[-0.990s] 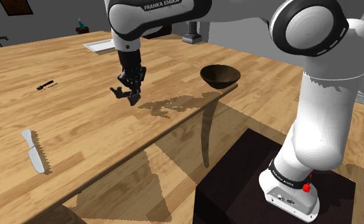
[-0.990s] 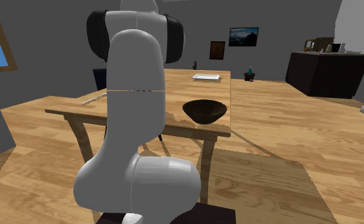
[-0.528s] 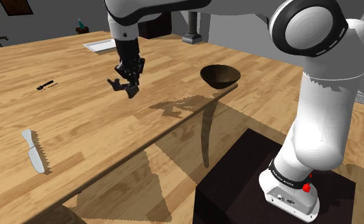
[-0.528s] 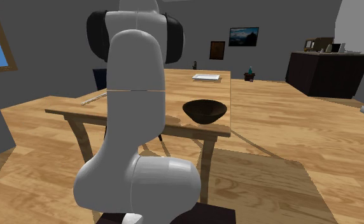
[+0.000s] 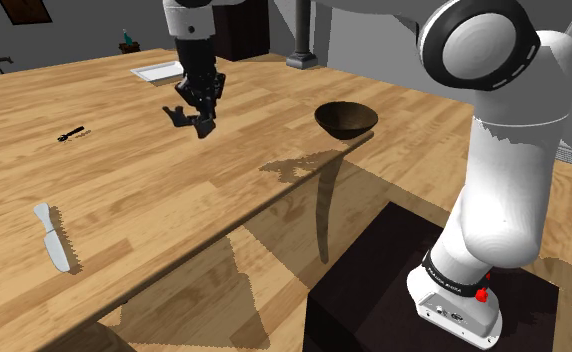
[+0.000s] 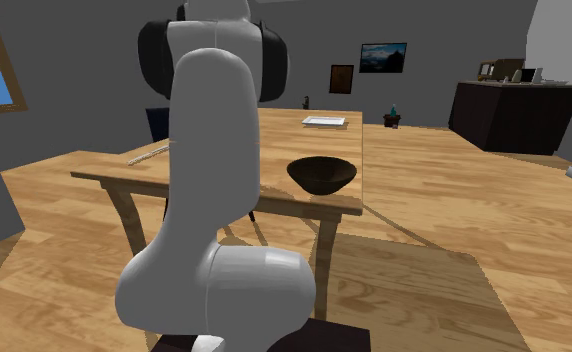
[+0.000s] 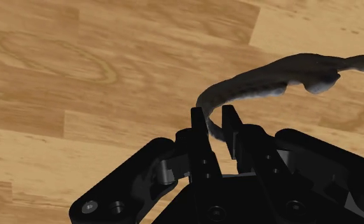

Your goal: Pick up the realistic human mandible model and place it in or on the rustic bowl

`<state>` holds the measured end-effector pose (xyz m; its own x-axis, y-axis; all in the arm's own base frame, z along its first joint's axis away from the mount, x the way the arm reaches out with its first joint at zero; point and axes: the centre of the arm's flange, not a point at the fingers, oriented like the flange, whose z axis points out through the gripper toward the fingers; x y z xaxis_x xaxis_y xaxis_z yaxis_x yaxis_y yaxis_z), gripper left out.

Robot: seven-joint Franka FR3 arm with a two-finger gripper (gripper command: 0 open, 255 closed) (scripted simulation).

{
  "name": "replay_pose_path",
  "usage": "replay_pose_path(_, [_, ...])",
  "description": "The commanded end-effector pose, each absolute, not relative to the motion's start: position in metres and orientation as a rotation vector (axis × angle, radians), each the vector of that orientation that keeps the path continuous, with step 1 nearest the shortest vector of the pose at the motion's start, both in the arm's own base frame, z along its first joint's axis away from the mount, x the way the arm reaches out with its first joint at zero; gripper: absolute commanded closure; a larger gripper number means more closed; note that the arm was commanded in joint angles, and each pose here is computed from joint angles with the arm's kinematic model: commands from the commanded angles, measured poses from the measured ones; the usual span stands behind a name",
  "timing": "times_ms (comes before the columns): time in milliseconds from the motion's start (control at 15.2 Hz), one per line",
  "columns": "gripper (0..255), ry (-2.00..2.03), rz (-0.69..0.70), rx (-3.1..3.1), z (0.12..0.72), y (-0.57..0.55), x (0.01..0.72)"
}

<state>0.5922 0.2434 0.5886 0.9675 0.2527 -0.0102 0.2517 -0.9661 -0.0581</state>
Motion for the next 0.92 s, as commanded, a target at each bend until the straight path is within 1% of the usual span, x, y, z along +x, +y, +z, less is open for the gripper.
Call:
replay_pose_path(0, [255,-0.392,0.028,-3.060,0.599,0.244,0.594])
replay_pose_path(396, [255,-0.392,0.028,-3.060,0.628,0.244,0.594])
replay_pose_path(858, [255,-0.392,0.028,-3.060,0.624,0.160,0.555])
